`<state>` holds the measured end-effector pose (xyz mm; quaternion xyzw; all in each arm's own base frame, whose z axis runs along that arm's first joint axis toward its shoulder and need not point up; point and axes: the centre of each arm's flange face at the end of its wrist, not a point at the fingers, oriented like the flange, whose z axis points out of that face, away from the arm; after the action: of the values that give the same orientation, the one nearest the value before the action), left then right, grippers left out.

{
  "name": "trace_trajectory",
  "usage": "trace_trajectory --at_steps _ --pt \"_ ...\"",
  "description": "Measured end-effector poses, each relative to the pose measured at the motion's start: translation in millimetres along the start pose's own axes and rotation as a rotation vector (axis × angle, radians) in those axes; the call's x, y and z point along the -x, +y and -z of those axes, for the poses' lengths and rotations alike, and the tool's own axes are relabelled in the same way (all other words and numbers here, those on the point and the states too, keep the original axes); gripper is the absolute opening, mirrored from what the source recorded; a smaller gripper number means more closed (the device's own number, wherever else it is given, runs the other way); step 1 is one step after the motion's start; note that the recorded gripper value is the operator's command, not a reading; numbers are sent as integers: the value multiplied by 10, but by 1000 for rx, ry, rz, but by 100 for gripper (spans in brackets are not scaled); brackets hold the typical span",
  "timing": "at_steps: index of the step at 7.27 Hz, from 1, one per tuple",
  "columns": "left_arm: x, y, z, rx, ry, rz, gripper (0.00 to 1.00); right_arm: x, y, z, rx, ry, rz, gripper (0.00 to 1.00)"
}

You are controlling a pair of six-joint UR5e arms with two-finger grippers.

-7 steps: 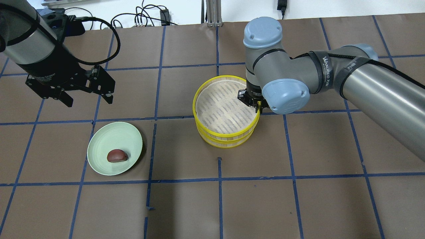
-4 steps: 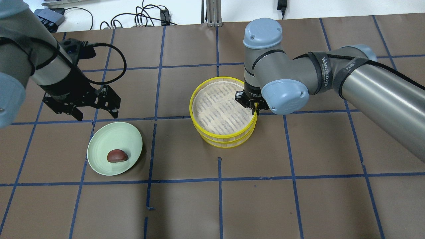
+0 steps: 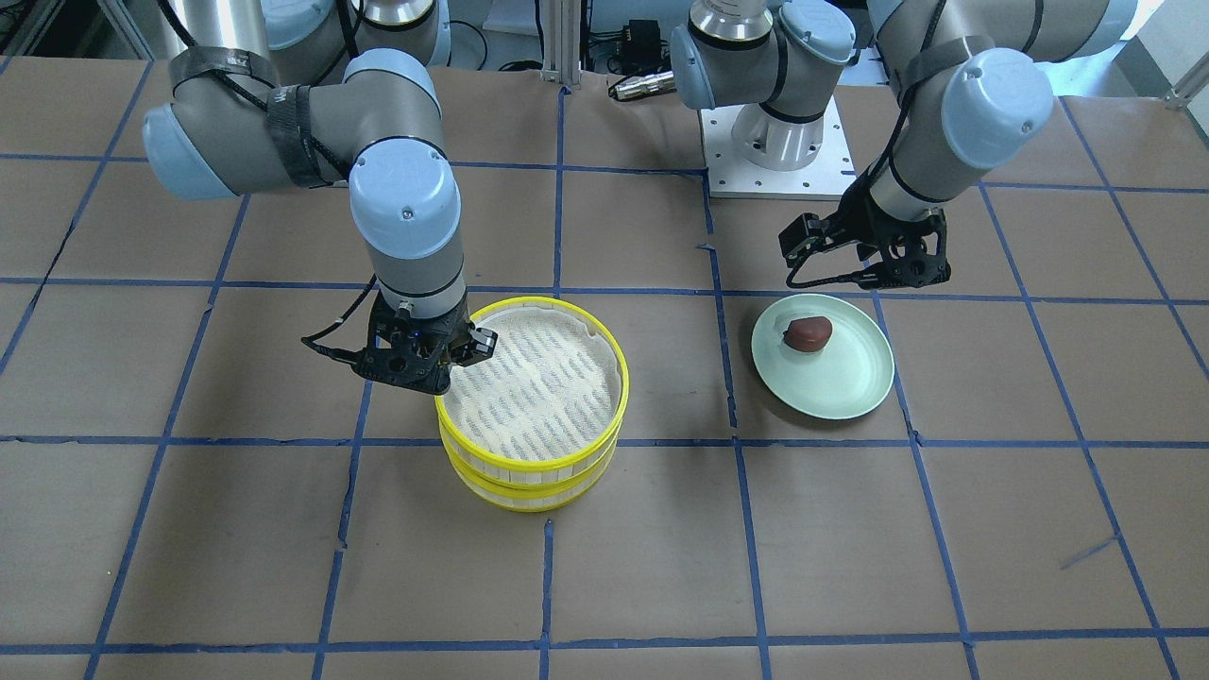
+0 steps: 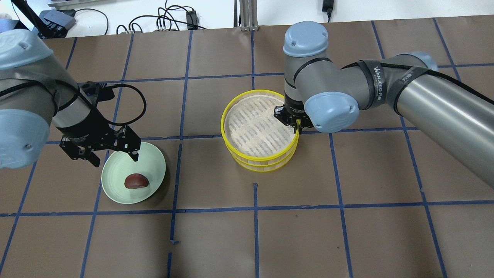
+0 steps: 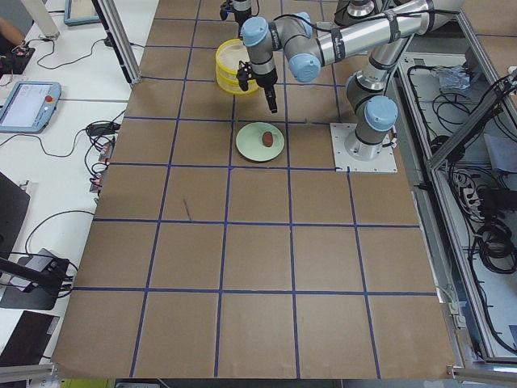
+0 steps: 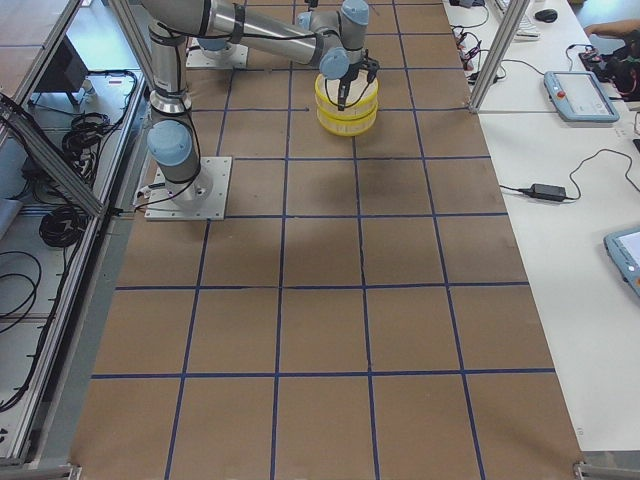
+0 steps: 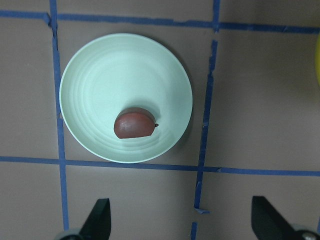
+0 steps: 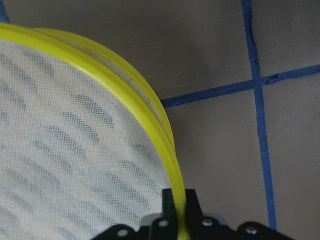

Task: Place buns in different layers of steamer
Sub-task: 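Lower left gripper onto the brown bun on the plate, then grasp and lift the brown bun with left gripper while right gripper releases and rises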

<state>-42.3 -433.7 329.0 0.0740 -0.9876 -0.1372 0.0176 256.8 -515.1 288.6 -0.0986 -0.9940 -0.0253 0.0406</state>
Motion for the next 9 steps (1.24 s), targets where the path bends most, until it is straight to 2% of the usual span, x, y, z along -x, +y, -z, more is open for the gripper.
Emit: trace_trajectory --at_steps 1,2,3,4,6,9 --pt "14 -71 -105 28 3 9 100 -1 -2 -6 0 2 0 18" --pt "15 -115 -187 49 7 22 100 -3 -6 -14 1 4 0 44" --pt "11 -166 -270 70 11 39 100 -5 -6 -26 4 7 -2 55" --pt "16 -262 -365 86 10 49 100 -9 -2 -36 5 10 -2 86" --pt "40 -490 -600 95 3 51 98 -16 5 -49 7 14 -1 86" --pt "137 -758 -920 110 -42 53 98 -38 -29 -21 -2 12 -3 86"
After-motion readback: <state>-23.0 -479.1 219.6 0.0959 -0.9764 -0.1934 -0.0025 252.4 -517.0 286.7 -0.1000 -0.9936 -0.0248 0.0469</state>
